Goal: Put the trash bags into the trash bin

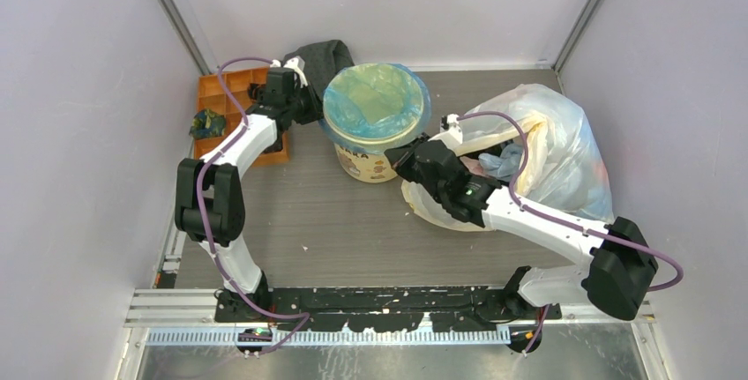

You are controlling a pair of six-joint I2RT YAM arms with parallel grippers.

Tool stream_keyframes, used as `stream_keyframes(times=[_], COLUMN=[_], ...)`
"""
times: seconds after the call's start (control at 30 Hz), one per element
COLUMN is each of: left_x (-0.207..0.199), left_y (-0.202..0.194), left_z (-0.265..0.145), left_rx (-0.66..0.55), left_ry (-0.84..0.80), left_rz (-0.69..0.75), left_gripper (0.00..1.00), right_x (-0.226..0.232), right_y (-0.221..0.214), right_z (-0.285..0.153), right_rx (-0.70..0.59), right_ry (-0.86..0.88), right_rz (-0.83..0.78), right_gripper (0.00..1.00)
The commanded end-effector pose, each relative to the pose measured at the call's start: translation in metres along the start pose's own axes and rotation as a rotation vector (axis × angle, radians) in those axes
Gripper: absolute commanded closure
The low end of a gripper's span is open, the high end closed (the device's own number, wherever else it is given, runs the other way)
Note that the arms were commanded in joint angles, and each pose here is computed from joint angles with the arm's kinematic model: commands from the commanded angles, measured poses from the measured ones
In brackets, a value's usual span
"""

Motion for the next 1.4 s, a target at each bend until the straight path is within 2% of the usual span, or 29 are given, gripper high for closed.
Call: stream_keyframes(times=[0.0,0.37,0.7,0.87,1.07,1.23,1.37], left_x=[0.001,0.005,-0.001,-0.003,-0.004,-0.009,-0.012], left_y=[0.0,0.001,0.004,0.004,0.002,-0.003,-0.007], left_z=[0.004,0.003,0.001,0.001,0.004,0.009,0.013], left_rx=[-0.01,-0.01,-0.019,-0.012,-0.003,0.014,0.024], left_ry=[0.003,0.035,0.001,-0.01,-0.03,-0.052,-0.061], left_rz=[0.017,0.027,0.021,0.02,0.012,0.011,0.012], left_gripper=[0.86,0.85,0.85,0.85,0.85,0.85,0.85], right_x=[-0.004,-0.01,-0.005,-0.006,0.031,0.08,0.107], right_y=[0.002,0.001,0.018,0.034,0.064,0.093,0.106], right_z=[0.001,0.001,-0.019,-0.04,-0.066,-0.059,-0.027], right_rx=[-0.035,-0.037,-0.05,-0.056,-0.004,0.01,0.048], right_ry=[-0.03,-0.067,-0.088,-0.133,-0.071,-0.051,-0.03], right_rz=[0.01,-0.009,-0.071,-0.145,-0.323,-0.509,-0.59], right_gripper=[0.99,0.98,0.62,0.6,0.62,0.63,0.65])
Point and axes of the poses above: each gripper's point midway between its finger pads, its own z axis out along the fingers, its own x axis along the line the jaws close on, y = z × x, the point moved 7 cm from there along -z, back along the fingers, and after that the axes turned 5 degrees about -z, right-handed, at the moved point
